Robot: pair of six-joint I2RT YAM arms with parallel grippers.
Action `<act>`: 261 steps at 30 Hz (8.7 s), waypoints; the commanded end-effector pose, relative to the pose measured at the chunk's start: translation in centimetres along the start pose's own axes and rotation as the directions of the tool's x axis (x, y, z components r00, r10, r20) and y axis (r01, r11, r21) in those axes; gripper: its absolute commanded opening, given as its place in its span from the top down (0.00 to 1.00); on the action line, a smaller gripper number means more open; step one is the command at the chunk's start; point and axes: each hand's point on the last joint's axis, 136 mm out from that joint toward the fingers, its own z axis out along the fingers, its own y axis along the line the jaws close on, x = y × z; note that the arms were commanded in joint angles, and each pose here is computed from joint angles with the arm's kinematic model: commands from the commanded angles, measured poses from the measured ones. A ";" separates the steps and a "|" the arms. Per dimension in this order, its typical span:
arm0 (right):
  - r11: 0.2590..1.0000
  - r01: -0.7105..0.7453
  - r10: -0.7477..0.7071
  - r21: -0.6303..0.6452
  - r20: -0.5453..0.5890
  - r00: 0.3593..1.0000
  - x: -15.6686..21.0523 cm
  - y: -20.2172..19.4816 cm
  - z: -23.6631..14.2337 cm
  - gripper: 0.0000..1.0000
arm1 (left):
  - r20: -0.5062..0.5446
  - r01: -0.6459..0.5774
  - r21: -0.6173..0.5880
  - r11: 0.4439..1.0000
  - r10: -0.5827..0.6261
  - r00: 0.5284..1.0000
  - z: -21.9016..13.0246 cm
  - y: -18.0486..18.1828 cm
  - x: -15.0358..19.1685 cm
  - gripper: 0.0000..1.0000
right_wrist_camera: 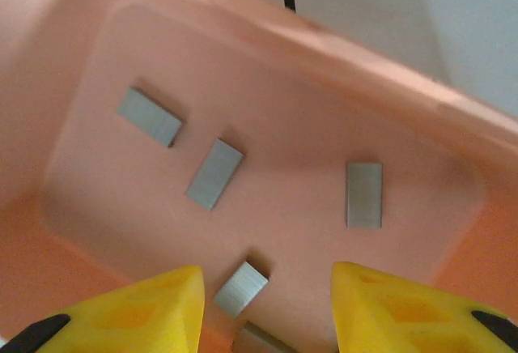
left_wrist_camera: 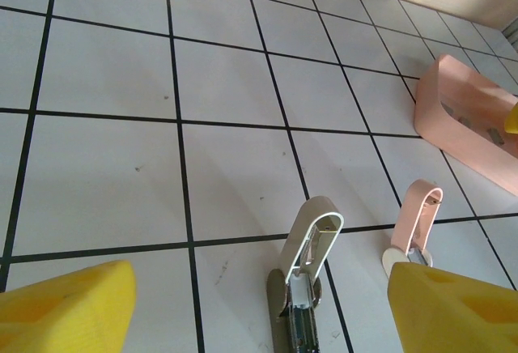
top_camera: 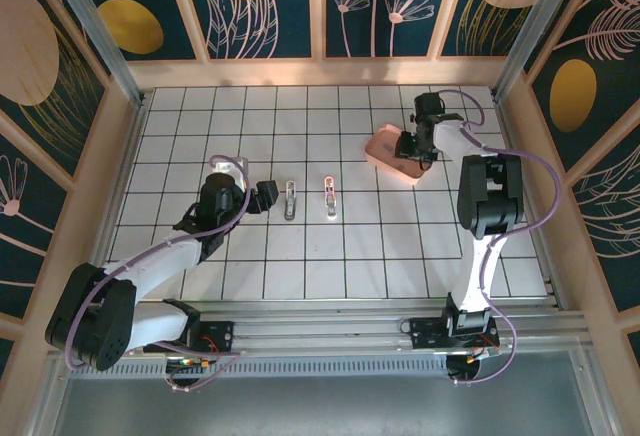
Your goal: Load the staples into the stapler
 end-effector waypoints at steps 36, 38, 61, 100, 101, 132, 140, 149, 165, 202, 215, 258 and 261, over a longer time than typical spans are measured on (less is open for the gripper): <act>0.998 0.016 0.002 0.060 -0.299 0.954 16.7 -0.6 -4.4 0.65 | -0.009 -0.034 0.027 0.999 0.035 0.999 -0.4 -0.6 0.2 0.19; 0.998 0.006 0.012 0.056 -0.303 0.953 17.7 -0.4 -4.8 0.65 | -0.011 -0.035 0.038 0.999 0.035 0.999 -0.4 -0.7 0.3 0.19; 0.988 -0.140 0.149 0.070 -0.151 0.977 12.3 1.6 -3.8 0.56 | -0.021 -0.061 0.055 0.997 0.062 0.998 0.4 -1.5 -0.5 0.19; 0.989 -0.104 0.120 0.102 -0.166 0.979 13.5 0.6 0.4 0.69 | -0.023 -0.059 0.065 0.996 0.061 0.998 0.9 -1.9 -0.9 0.20; 0.990 -0.104 0.119 0.100 -0.158 0.980 13.3 0.6 0.3 0.70 | -0.025 -0.059 0.065 0.996 0.061 0.998 0.9 -1.9 -0.9 0.20; 0.990 -0.071 0.082 0.120 -0.089 0.993 10.4 1.1 -1.1 0.70 | -0.021 -0.068 0.064 0.996 0.070 0.997 0.9 -2.1 -1.4 0.20; 0.987 -0.069 0.085 0.148 -0.105 0.991 10.6 0.6 -0.4 0.71 | -0.020 -0.070 0.060 0.996 0.071 0.997 0.9 -2.0 -1.4 0.20; 0.987 -0.077 0.094 0.139 -0.120 0.988 11.0 0.5 0.4 0.73 | -0.022 -0.070 0.059 0.996 0.071 0.997 0.8 -2.0 -1.4 0.20; 0.989 -0.066 0.075 0.134 -0.070 0.995 11.2 -0.1 0.9 0.82 | 0.007 -0.055 0.051 0.997 0.055 0.998 0.3 -1.8 -1.7 0.20; 0.969 0.234 -0.239 -0.073 -0.066 0.969 25.8 11.7 -5.4 0.83 | 0.156 0.168 0.004 0.986 -0.167 0.974 -3.9 2.3 1.7 0.07; 0.938 0.345 -0.345 -0.028 -0.161 0.925 27.2 11.0 -3.7 0.77 | 0.143 0.163 0.000 0.987 -0.161 0.976 -3.5 2.2 1.6 0.07; 0.974 0.225 -0.204 0.029 -0.321 0.925 26.2 10.9 -4.4 0.72 | 0.119 0.148 -0.010 0.989 -0.146 0.982 -3.2 2.0 1.5 0.08; 0.975 0.219 -0.201 0.023 -0.318 0.927 26.2 11.0 -4.2 0.74 | 0.127 0.147 -0.010 0.989 -0.144 0.981 -3.4 2.0 1.3 0.08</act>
